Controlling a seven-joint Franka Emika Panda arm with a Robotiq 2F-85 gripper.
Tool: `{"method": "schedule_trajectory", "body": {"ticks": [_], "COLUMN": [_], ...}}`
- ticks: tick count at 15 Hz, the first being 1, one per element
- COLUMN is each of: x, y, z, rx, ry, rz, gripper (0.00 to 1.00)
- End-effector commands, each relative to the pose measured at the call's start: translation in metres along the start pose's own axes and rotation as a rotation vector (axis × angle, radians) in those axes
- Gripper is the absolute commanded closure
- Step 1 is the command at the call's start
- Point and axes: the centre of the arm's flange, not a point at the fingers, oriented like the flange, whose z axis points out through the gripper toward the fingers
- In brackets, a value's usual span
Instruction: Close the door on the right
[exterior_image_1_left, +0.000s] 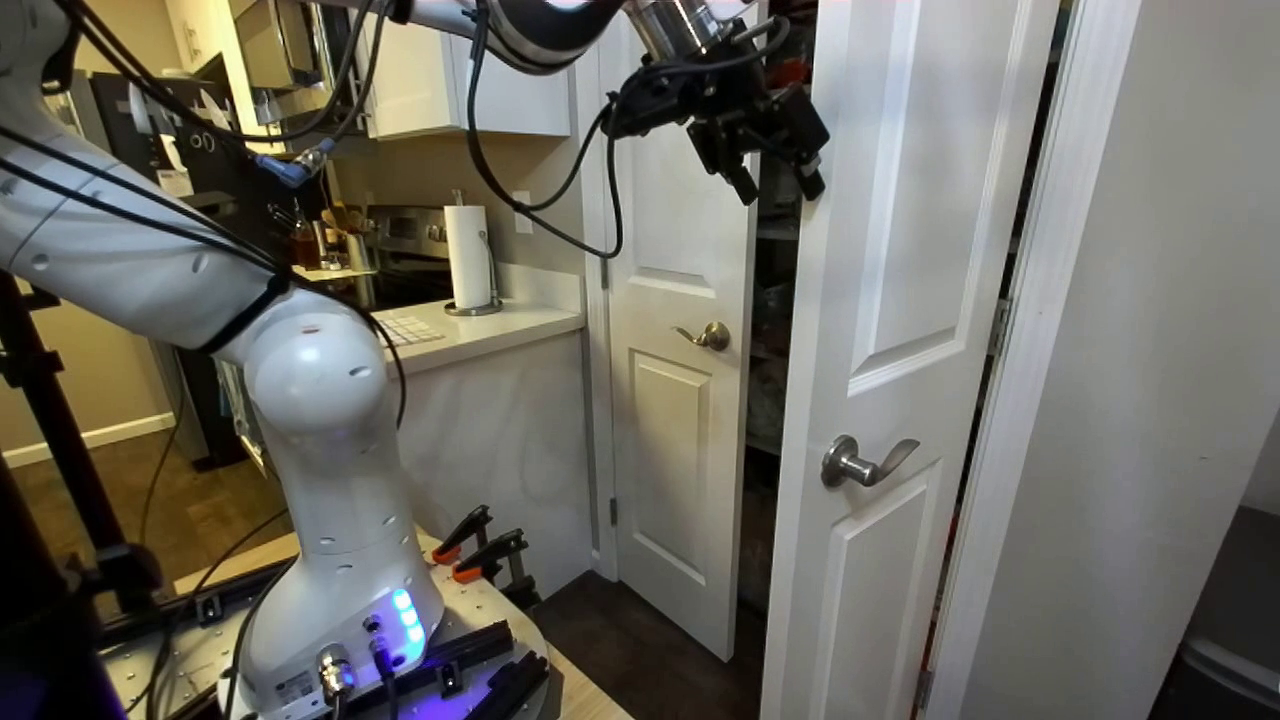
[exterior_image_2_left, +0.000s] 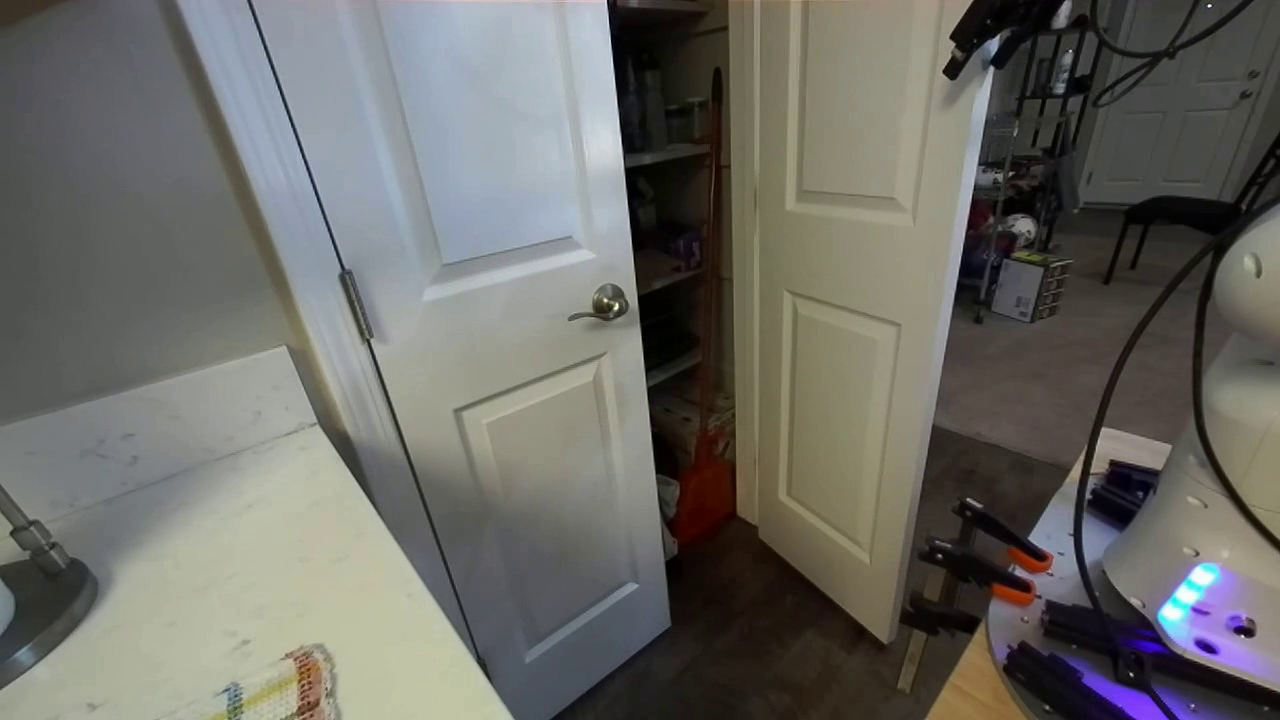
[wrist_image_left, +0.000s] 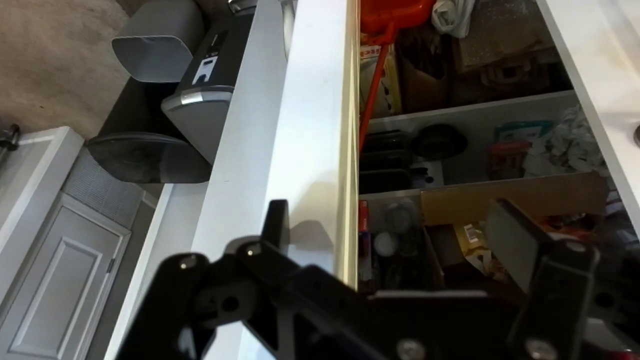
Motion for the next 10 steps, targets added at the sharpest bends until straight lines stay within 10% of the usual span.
{"method": "schedule_trajectory", "body": {"ticks": [1, 10], "x": [-0.001, -0.026], "y": [-0.010, 0.013], "z": [0.002, 0.017], "rx": [0.032, -0.094], "ry": [0.006, -0.166], "rz": [-0.049, -0.034], "gripper": [0.00, 0.00]}}
